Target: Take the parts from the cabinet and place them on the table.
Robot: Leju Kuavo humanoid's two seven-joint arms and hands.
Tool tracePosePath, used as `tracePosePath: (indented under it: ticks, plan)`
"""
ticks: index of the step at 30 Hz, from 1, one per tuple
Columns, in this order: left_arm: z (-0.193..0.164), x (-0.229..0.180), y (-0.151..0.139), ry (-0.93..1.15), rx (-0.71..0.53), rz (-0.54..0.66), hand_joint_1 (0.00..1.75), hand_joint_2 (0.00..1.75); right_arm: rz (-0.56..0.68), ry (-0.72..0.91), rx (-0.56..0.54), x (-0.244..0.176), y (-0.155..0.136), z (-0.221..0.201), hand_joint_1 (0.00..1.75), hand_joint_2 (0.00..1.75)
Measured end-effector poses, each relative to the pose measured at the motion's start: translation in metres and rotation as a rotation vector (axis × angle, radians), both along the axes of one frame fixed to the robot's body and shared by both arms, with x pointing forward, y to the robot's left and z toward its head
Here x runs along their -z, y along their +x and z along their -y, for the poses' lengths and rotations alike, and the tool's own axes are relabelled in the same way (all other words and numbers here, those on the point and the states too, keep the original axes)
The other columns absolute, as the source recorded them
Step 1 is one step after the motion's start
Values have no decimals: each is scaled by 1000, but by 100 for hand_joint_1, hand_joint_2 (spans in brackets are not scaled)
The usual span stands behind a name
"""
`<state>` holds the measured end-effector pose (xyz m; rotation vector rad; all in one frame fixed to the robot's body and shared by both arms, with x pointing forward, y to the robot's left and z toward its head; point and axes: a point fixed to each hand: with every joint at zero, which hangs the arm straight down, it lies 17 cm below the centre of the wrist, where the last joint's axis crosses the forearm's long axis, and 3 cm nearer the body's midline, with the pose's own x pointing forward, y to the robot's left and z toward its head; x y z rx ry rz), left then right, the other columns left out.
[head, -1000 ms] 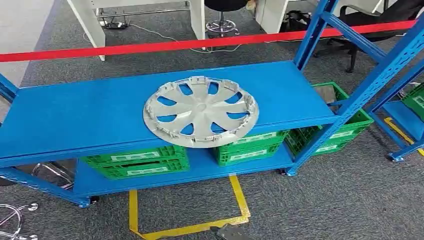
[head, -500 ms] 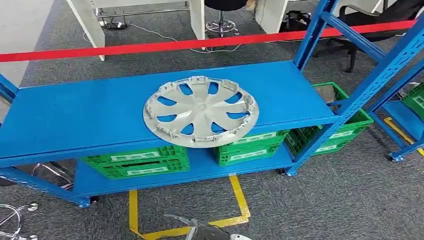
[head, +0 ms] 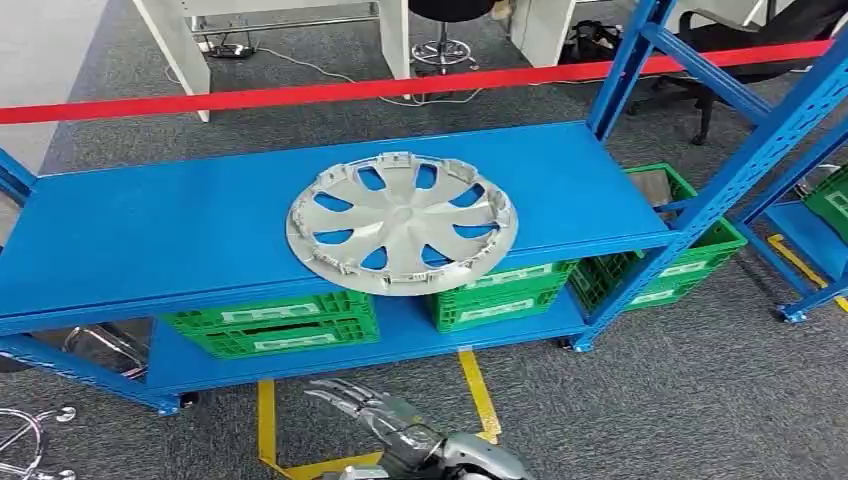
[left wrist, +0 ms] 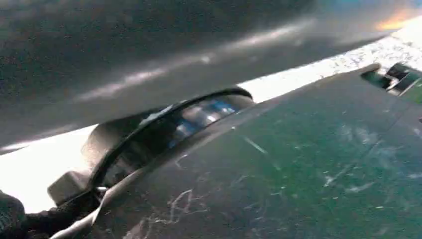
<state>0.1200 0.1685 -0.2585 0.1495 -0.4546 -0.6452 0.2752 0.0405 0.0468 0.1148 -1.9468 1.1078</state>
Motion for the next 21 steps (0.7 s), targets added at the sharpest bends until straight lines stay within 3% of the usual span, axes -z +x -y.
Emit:
tracePosePath:
  ticks: [11,21]
  plan:
    - [-1,-12,24,20,1,147,0,0,351,-21,125,-68,12,14,0,175]
    - [-52,-35,75,136,-78,387,0,0,660,-5,178,-137,10,19,0,175]
